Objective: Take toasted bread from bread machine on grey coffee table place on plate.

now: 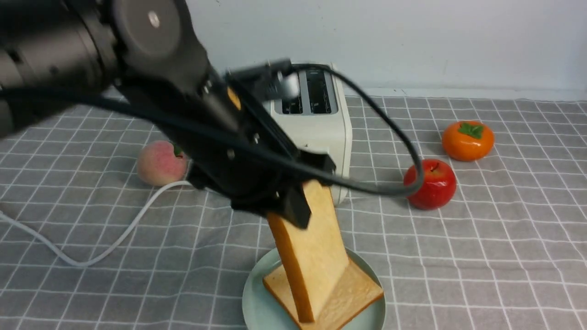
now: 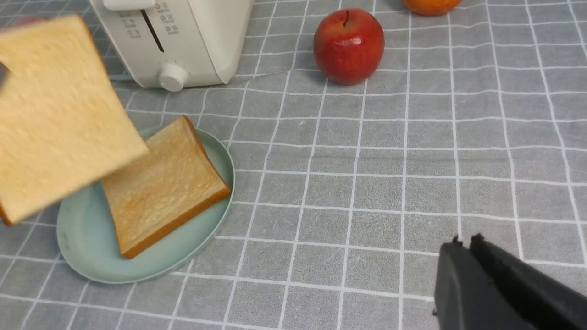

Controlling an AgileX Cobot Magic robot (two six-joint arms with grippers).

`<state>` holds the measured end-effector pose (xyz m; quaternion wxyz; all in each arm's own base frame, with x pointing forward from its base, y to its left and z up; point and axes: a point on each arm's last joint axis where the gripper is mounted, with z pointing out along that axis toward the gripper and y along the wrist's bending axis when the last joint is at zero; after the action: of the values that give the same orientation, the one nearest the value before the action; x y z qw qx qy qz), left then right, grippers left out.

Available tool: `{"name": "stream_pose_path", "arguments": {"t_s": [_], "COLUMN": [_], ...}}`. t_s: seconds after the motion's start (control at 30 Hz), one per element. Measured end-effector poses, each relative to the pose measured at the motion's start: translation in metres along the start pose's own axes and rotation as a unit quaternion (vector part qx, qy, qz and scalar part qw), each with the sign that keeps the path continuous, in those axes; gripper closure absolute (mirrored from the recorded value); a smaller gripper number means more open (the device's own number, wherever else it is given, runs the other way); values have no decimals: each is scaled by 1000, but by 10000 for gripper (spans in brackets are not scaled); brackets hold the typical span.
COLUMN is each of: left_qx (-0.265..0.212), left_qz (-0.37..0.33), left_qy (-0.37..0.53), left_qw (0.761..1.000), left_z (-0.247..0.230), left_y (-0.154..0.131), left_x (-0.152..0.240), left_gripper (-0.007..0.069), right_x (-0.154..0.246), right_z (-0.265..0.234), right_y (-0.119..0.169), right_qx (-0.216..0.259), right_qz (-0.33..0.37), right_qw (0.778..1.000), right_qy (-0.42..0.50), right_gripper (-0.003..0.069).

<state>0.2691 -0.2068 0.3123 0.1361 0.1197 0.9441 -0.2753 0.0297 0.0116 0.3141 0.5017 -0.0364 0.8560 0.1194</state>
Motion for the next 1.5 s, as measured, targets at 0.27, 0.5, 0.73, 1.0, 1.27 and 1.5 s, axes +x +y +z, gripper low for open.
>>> {"name": "stream_pose_path", "arguments": {"t_s": [0.27,0.5,0.73,1.0,1.27,1.5], "left_qx": [27,2,-48,-119,-203,-163], "left_qz": [-32,-35,8,10,-4,-6], "left_qy": [22,52,75,40,-69,-187], "left_qw": [999,998,996,992,977,969], "left_z": [55,85,87,45,-57,-132], "left_y": [19,35,45,44,33,27], "left_x": [5,5,9,10,29,85], "left_gripper": [537,487,291,341,639,639], "right_x": [1,1,1,1,-13,-19], "right_z": [0,0,0,0,-1,0], "right_y": [0,1,2,2,0,-10], "right_qx": [-1,-5,-9,-10,0,50], "right_qz": [1,4,7,8,-7,5], "right_qw": [1000,1000,1000,1000,998,990], "right_qy": [3,4,7,5,-70,-129], "right_gripper": [626,626,622,613,606,606]}}
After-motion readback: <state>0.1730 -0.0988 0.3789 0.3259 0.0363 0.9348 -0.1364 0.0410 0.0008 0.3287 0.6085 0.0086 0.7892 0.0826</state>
